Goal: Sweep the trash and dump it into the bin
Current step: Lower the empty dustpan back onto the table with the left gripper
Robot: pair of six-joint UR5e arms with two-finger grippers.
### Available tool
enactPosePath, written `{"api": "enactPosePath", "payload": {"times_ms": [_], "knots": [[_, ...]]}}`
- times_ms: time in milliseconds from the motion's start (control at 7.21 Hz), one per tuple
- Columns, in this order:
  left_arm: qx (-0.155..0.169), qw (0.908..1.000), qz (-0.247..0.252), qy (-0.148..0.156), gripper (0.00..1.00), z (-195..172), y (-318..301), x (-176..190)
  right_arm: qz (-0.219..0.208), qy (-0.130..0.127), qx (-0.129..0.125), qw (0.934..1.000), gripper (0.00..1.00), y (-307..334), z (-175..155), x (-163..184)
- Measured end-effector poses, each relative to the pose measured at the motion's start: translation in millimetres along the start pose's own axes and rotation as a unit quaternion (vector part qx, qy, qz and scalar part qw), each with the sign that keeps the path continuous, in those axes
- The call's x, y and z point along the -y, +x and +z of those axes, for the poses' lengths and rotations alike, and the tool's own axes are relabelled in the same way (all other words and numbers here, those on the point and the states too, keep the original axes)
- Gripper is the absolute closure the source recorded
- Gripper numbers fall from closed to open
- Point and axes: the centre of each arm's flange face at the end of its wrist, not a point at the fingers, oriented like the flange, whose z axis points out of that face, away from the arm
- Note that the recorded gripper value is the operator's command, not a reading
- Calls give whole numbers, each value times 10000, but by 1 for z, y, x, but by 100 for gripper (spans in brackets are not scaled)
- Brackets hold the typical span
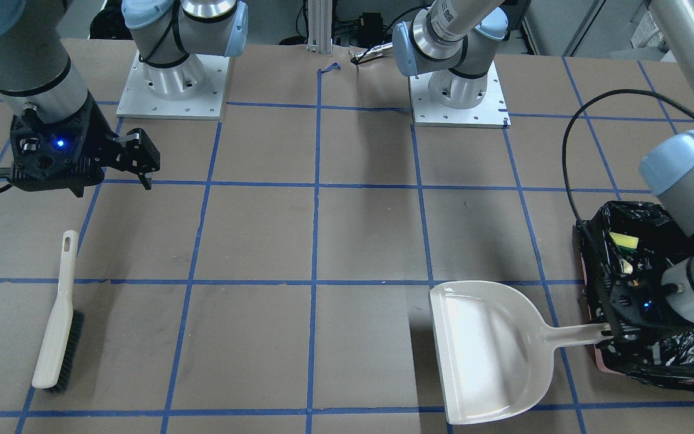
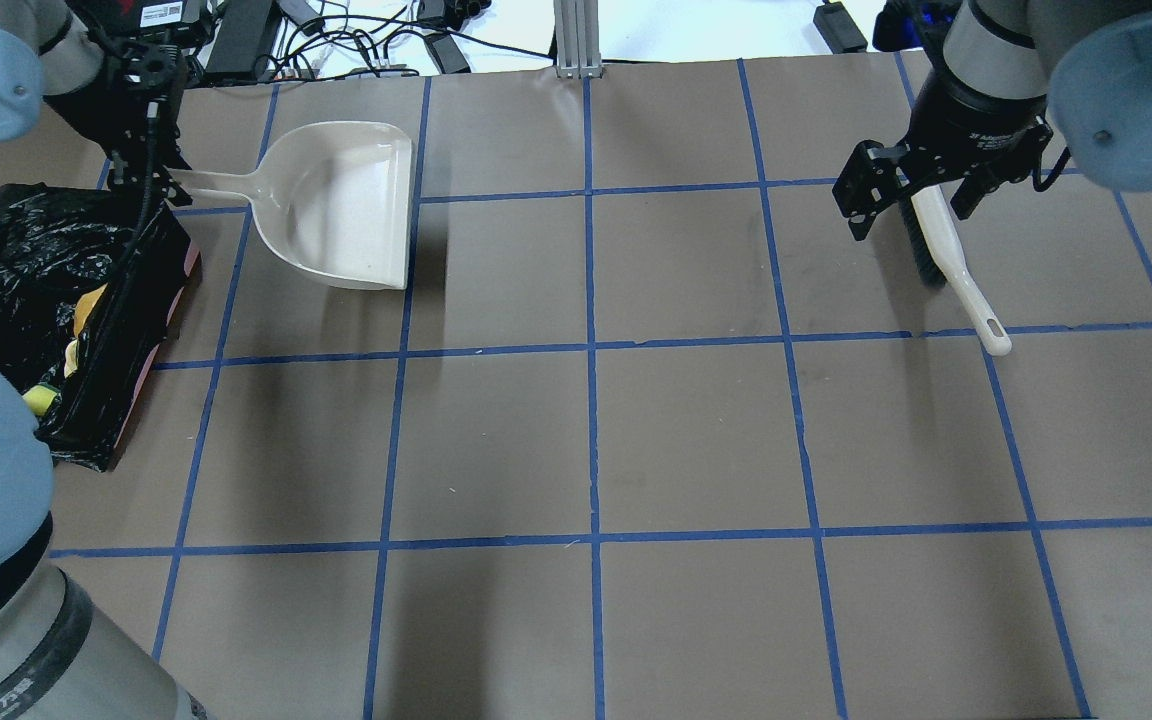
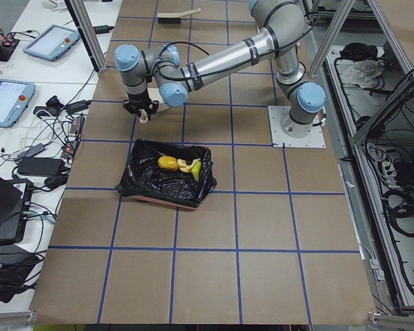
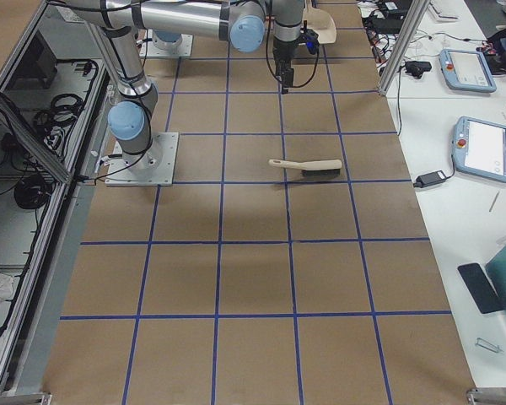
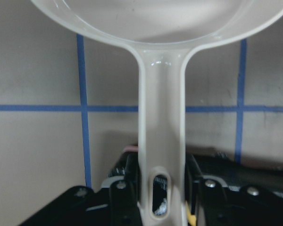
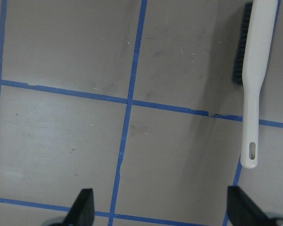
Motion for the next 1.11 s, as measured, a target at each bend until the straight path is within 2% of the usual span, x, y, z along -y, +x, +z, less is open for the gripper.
{"api": "enactPosePath", "payload": {"times_ms": [416, 832, 970, 1109], "knots": [[-151, 9999, -61, 1, 93, 46, 0, 23, -14, -27, 12, 10000, 0, -2, 0, -1], [-244, 9995, 218, 19, 90, 62, 9, 26, -120, -46, 20, 9999, 0, -19, -4, -6], [-263, 9991, 342, 26, 39, 64, 11, 27, -169, -97, 16, 9998, 0, -23, -5, -7], [-276, 9989, 376, 29, 2, 65, 12, 27, -207, -146, 21, 9997, 0, -25, -5, -8]]}}
